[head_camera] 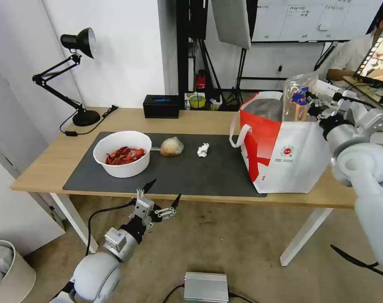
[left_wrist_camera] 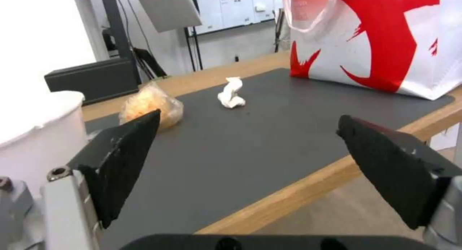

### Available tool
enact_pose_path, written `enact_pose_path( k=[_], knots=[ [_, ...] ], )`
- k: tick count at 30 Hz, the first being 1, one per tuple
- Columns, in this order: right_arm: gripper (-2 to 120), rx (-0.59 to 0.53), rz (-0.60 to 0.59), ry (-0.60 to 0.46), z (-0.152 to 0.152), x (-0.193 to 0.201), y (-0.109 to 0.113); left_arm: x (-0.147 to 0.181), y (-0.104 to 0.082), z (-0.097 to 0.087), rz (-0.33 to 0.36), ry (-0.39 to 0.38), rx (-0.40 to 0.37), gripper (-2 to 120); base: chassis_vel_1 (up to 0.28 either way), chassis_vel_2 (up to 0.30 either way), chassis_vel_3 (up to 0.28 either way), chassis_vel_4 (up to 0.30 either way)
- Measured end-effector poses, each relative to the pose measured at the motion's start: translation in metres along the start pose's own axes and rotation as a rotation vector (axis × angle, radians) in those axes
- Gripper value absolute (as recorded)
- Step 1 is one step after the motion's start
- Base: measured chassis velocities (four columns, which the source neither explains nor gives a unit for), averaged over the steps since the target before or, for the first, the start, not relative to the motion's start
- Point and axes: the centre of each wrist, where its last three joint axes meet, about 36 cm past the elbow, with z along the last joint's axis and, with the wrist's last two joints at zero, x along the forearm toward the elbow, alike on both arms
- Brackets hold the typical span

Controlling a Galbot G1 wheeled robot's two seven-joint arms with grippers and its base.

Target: Pick up the trash from the table and place it into the takeout bag.

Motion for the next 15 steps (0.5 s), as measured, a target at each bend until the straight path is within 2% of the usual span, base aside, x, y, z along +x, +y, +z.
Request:
enact_pose_path(
  k=[11,13,14,15],
  knots=[
    [0,-0.120,0.014,0.073,-0.001,0.010,0.006,0.000,0.001,-0.001,0.002,0.000,-0.006,100,0.000,0.000,0.000,0.000],
    [0,-0.221,0.022,0.122,-0.006,0.012,0.011,0.000,0.001,-0.001,0.001,0.002,-0.005,100,0.000,0.000,0.000,0.000],
    [4,-0.292,0.027,0.154,-0.011,0.014,0.013,0.000,0.001,-0.001,0.001,0.002,-0.005,100,0.000,0.000,0.000,0.000],
    [4,-0.292,0.027,0.154,-0.011,0.014,0.013,0.000,0.001,-0.001,0.001,0.002,-0.005,100,0.000,0.000,0.000,0.000]
  ],
)
